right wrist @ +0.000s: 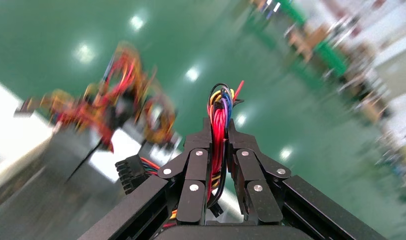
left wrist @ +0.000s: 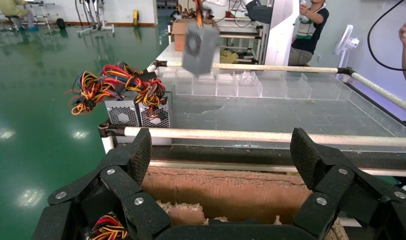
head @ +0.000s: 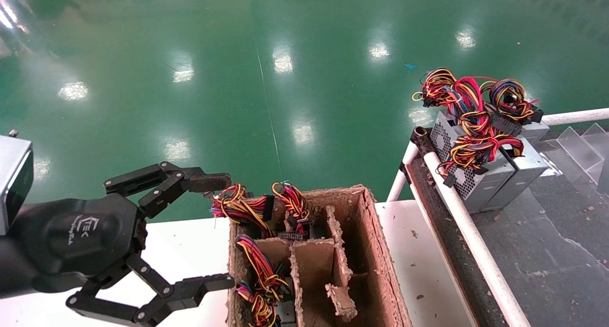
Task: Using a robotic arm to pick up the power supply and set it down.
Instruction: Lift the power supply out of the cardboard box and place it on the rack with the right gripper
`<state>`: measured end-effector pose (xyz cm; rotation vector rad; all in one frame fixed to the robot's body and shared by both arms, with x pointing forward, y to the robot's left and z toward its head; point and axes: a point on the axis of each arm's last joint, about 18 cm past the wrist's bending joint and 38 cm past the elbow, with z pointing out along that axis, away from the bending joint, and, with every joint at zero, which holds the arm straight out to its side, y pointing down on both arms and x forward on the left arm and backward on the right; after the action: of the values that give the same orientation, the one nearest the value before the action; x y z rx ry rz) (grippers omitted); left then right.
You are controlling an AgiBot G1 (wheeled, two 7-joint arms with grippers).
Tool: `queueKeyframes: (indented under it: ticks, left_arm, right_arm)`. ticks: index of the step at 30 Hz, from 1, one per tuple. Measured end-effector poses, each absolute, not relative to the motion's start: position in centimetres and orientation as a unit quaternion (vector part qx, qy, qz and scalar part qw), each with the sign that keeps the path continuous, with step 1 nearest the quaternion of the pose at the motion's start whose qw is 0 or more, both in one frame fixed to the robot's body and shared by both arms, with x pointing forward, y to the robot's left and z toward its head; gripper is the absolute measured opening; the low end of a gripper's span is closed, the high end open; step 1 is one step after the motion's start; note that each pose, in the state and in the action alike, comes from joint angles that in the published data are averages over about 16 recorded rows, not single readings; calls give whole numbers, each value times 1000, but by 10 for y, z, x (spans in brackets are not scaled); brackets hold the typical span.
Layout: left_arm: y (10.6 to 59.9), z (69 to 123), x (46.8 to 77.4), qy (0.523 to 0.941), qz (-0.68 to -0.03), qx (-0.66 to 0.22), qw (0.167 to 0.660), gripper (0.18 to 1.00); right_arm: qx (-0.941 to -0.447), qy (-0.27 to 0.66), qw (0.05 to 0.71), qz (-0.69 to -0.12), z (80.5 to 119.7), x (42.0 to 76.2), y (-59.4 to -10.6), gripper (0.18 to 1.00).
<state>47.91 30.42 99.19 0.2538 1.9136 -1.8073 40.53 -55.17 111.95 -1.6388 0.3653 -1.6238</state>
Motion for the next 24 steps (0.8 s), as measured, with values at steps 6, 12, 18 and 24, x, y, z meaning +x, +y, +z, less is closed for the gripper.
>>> queueKeyframes:
  ticks: [6,12,18,24]
  left_arm:
    - [304,992,479,701,-662,93,246,1001]
    - [304,992,479,701,-662,93,246,1001]
    - [304,992,479,701,-662,93,246,1001]
    - [304,992,479,701,-662,93,246,1001]
  right_arm:
    - [-666,175,401,-605,1080,424,-569,238]
    - [-671,180,406,-593,1055,445,-569,238]
    - [-666,173,403,-603,1049,462,-557,238]
    - [-659,169,397,-616,1056,474,-543,238]
